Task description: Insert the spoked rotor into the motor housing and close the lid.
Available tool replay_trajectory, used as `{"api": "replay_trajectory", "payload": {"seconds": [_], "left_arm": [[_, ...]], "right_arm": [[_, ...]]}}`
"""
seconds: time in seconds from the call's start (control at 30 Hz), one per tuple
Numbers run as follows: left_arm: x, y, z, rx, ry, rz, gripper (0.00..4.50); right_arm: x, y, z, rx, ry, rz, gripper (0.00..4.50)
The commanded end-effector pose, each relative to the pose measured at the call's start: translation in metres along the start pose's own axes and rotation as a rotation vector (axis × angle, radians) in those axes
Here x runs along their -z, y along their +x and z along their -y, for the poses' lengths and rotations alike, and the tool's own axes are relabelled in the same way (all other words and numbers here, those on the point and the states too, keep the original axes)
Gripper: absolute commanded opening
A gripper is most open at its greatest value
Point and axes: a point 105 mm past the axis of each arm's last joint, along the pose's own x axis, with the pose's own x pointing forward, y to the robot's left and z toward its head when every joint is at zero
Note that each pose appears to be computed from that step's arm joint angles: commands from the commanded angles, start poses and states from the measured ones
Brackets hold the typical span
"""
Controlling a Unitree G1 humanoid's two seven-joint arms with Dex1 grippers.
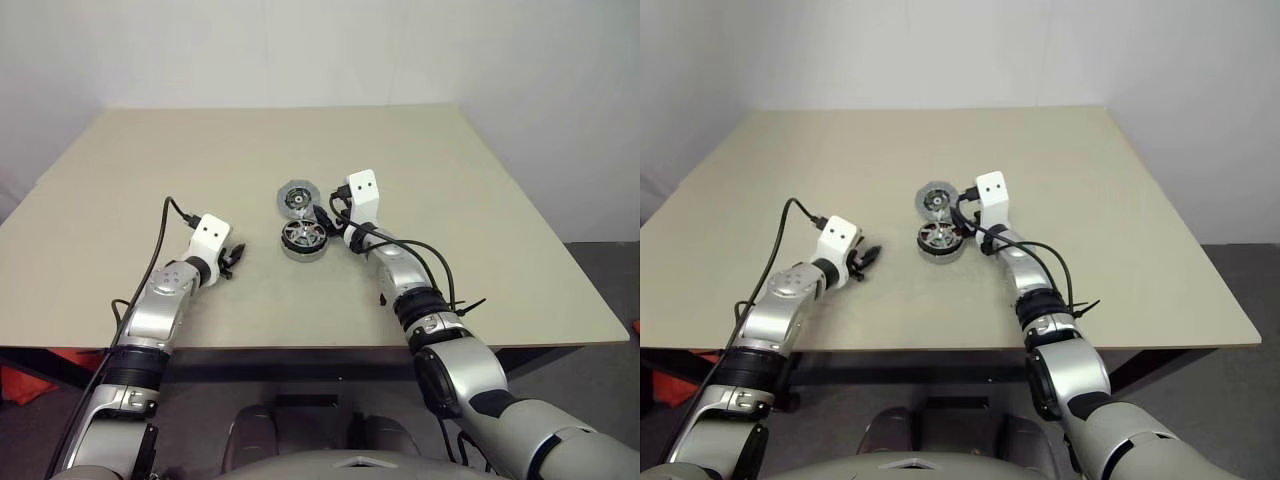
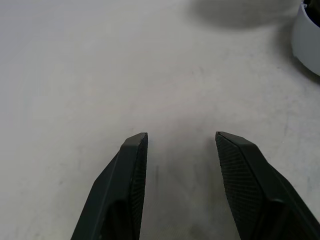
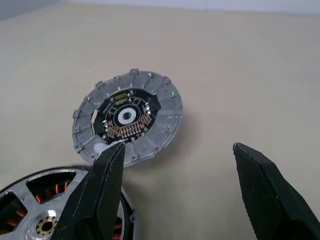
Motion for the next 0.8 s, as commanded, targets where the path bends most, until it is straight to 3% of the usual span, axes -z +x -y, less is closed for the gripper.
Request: {"api": "replay_trajectory", "payload": {"seconds": [0.03,0.23,0.37,0.47,0.77,0.8], "left_arm": [[-0.009,-0.003,-0.008,-0.026,0.018,0.032,2.27],[-0.009,-0.002,-0.007,-0.023,0.018,0.032,2.27],[-0.008,-0.002,-0.006,-0.023,0.016,0.031,2.27],[-0.008,-0.001,-0.005,-0.021,0.016,0.031,2.27],[-0.007,0.001,-0.004,-0.020,0.013,0.032,2.27],[-0.007,0.000,-0.004,-0.021,0.012,0.032,2.27]], "right_arm": [[-0.021,0.002,-0.002,-0.009,-0.025,0.061,3.88],[-0.028,0.003,0.005,0.013,-0.029,0.078,3.88],[-0.055,-0.001,0.003,-0.056,-0.053,0.172,3.88],[-0.060,-0.006,-0.007,-0.143,-0.080,0.194,3.27],[-0.037,-0.019,-0.045,-0.376,-0.155,0.110,0.06],[-0.033,-0.020,-0.049,-0.394,-0.167,0.098,0.02]]}}
